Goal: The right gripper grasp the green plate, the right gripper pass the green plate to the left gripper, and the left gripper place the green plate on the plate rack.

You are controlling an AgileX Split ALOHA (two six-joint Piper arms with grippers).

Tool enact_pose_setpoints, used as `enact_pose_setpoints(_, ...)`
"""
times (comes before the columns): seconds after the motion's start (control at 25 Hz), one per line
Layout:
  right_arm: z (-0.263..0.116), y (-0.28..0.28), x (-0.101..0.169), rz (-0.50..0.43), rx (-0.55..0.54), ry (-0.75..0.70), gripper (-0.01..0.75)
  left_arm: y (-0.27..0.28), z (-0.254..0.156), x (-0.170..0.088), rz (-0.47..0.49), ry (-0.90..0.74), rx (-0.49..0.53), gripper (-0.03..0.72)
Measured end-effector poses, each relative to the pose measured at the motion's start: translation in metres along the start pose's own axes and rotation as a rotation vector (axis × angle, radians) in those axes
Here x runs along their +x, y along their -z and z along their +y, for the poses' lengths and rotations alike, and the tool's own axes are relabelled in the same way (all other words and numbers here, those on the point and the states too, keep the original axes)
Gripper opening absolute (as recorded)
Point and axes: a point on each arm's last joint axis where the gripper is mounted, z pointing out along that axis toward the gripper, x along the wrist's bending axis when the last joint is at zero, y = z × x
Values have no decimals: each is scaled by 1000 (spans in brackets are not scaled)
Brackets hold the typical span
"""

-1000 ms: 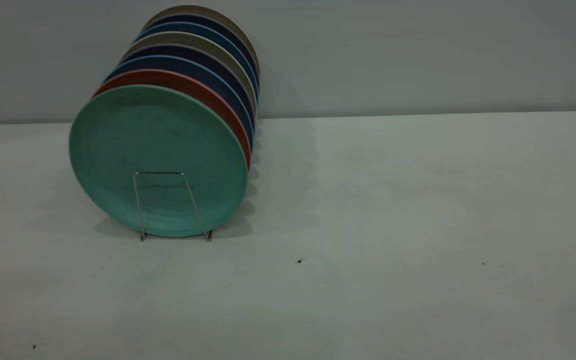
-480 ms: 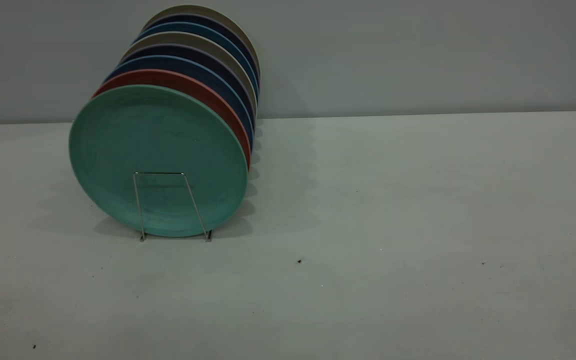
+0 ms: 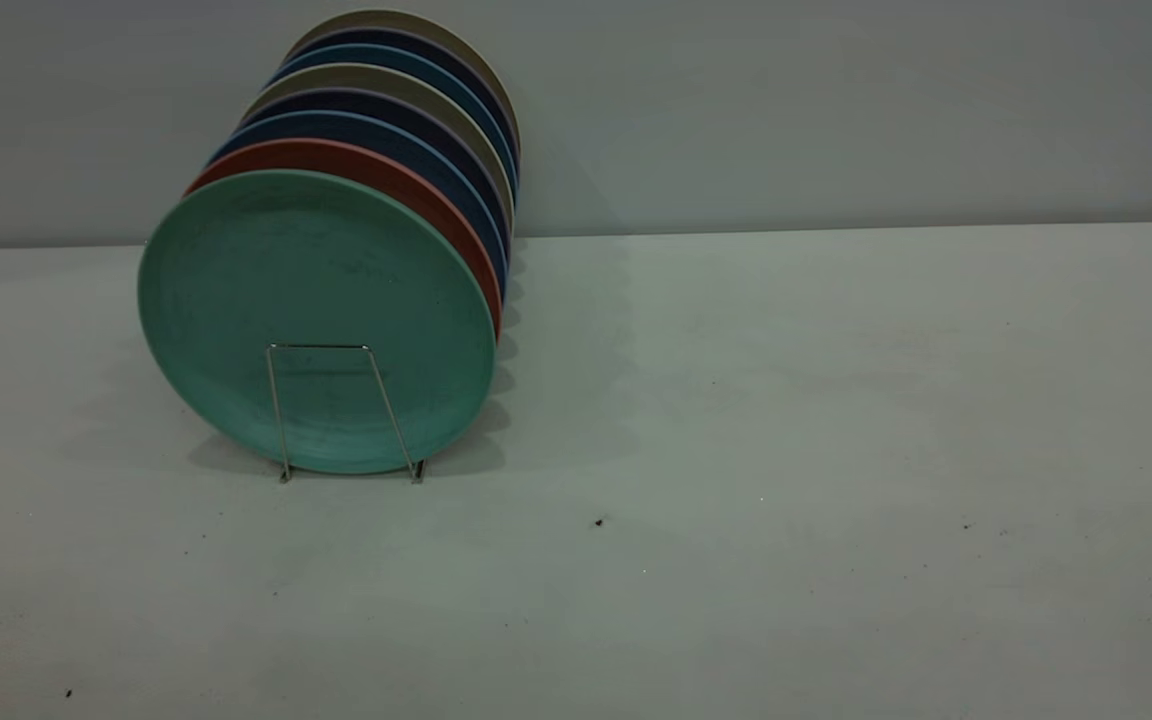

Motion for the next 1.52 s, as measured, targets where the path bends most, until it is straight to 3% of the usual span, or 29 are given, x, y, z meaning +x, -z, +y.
enact_pose_setpoints(0.68,0,0,0,-3,-2,-3,482,0,0,0,-2,1,0,423)
enact_pose_setpoints(1.04,-10,13,4,-154,-125,-90,482,0,0,0,-2,1,0,423)
enact_pose_setpoints(1.2,-15,18,7,-170,-177,-83,482,0,0,0,-2,1,0,423)
enact_pose_setpoints(1.52,-16,19,7,-169,-179,-82,482,0,0,0,-2,1,0,423)
